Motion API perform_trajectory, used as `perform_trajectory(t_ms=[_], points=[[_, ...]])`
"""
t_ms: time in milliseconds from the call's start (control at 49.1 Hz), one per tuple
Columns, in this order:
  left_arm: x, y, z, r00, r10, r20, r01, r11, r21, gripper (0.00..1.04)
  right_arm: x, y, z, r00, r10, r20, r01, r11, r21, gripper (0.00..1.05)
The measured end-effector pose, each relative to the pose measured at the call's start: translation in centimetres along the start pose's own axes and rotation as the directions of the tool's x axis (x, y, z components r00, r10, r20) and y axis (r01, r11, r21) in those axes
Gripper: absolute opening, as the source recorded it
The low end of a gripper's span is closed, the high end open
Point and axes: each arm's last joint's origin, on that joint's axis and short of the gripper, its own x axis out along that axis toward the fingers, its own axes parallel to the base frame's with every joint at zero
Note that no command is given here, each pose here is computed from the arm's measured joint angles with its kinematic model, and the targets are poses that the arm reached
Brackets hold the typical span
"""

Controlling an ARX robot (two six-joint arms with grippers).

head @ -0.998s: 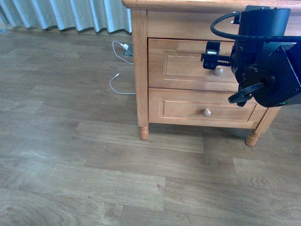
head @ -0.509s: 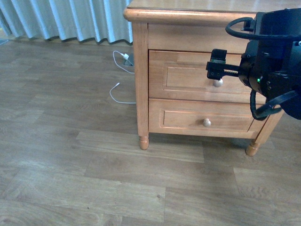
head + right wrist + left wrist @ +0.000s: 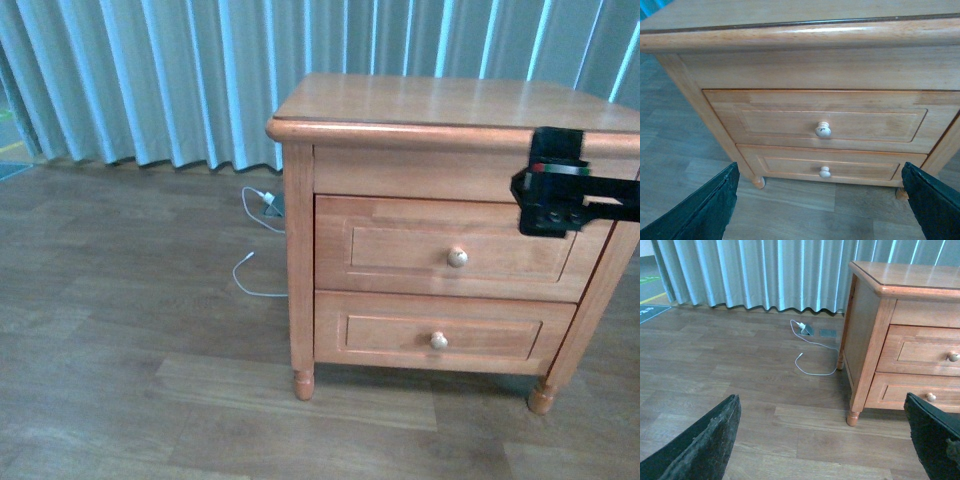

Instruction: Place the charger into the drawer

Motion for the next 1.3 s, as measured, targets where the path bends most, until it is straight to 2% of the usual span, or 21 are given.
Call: perform_trajectory(t_ms=[224,570,672,937,998,1039,1243,1304], points=[[0.0,0.0,0.0,1.0,0.0,0.0,0.0,1.0,0.0,0.99,-7.5,-1.3,0.4,0.999,-0.018,0.036,0.017,1.0,0.016,0.97],[0.0,0.0,0.0,1.0,0.0,0.0,0.0,1.0,0.0,0.99,-16.4,-3.1,-1.7,0.993,-0.093,0.074,0.087,0.993,0.083,0.97],[0.0,0.0,0.0,1.0,0.0,0.0,0.0,1.0,0.0,0.99,-17.6,-3.4,-2.6,0.984,-0.14,0.108,0.127,0.985,0.119,0.97],[0.0,0.0,0.0,1.0,0.0,0.0,0.0,1.0,0.0,0.99,-17.8,-3.5,-2.6,0.983,-0.133,0.123,0.117,0.985,0.125,0.96],[0.0,0.0,0.0,1.0,0.0,0.0,0.0,1.0,0.0,0.99,-17.7,-3.7,-3.2,0.964,-0.11,0.241,0.105,0.994,0.037,0.83],[0.0,0.0,0.0,1.0,0.0,0.0,0.0,1.0,0.0,0.99,-17.8,-3.8,-3.5,0.956,-0.111,0.27,0.115,0.993,0.002,0.76],[0.0,0.0,0.0,1.0,0.0,0.0,0.0,1.0,0.0,0.99,-17.9,-3.9,-5.1,0.954,-0.112,0.279,0.134,0.989,-0.06,0.36],[0.0,0.0,0.0,1.0,0.0,0.0,0.0,1.0,0.0,0.99,-17.9,-4.0,-5.6,0.953,-0.112,0.281,0.135,0.989,-0.065,0.21]])
